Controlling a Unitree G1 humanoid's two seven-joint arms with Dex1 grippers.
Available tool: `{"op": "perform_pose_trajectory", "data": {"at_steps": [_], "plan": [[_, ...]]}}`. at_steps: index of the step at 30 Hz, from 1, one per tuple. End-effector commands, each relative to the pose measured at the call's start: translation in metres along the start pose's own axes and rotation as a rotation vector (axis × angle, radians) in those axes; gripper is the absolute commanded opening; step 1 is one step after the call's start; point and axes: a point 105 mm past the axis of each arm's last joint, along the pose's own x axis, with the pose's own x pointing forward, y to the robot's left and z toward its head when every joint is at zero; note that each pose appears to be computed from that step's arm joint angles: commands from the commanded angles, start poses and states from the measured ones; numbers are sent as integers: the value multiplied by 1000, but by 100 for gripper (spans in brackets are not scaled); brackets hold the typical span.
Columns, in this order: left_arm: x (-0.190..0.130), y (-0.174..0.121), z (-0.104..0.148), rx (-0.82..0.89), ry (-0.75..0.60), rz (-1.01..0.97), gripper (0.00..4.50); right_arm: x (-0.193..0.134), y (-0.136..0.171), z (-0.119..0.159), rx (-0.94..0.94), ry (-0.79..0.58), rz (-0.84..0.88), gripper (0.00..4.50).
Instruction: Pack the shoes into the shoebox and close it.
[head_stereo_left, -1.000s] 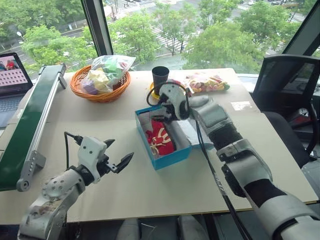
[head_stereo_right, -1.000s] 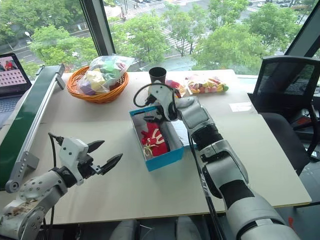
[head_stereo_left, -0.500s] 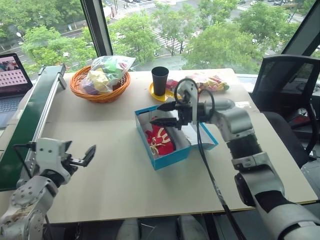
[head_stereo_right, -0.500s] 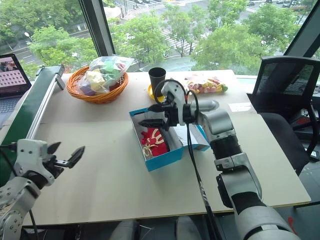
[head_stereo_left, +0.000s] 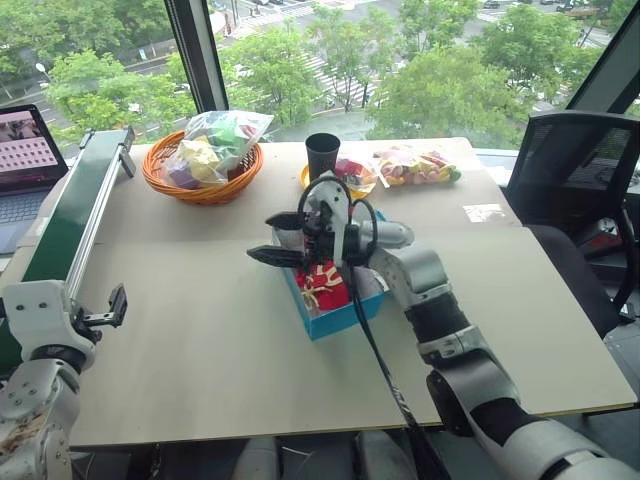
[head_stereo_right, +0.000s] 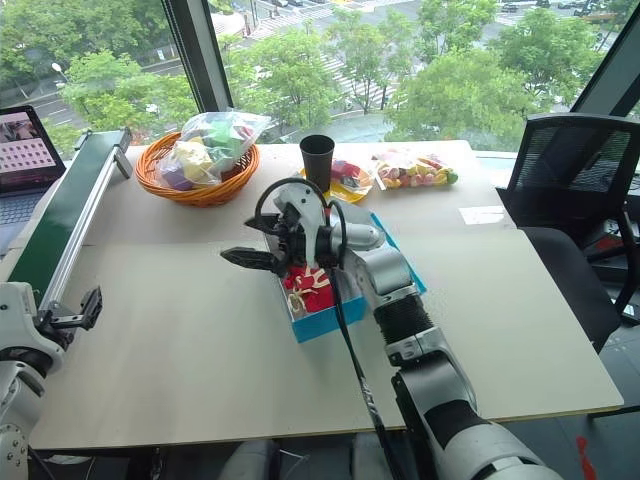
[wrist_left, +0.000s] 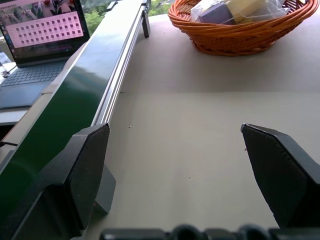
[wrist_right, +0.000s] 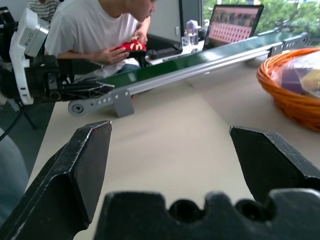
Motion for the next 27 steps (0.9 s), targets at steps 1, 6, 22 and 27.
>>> {"op": "perform_pose_trajectory", "data": {"at_steps": [1,6,22,27], "plan": [[-4,4,15,15,-64,33,450,-2,0,9,-57,-25,9,444],[-4,12,15,-25,-73,57,450,-1,5,6,27,-35,53,444],[8,21,9,-43,-38,114,450,9,9,1,57,-45,50,444],[13,20,12,-51,-48,126,450,18,9,0,46,-44,50,444]]}}
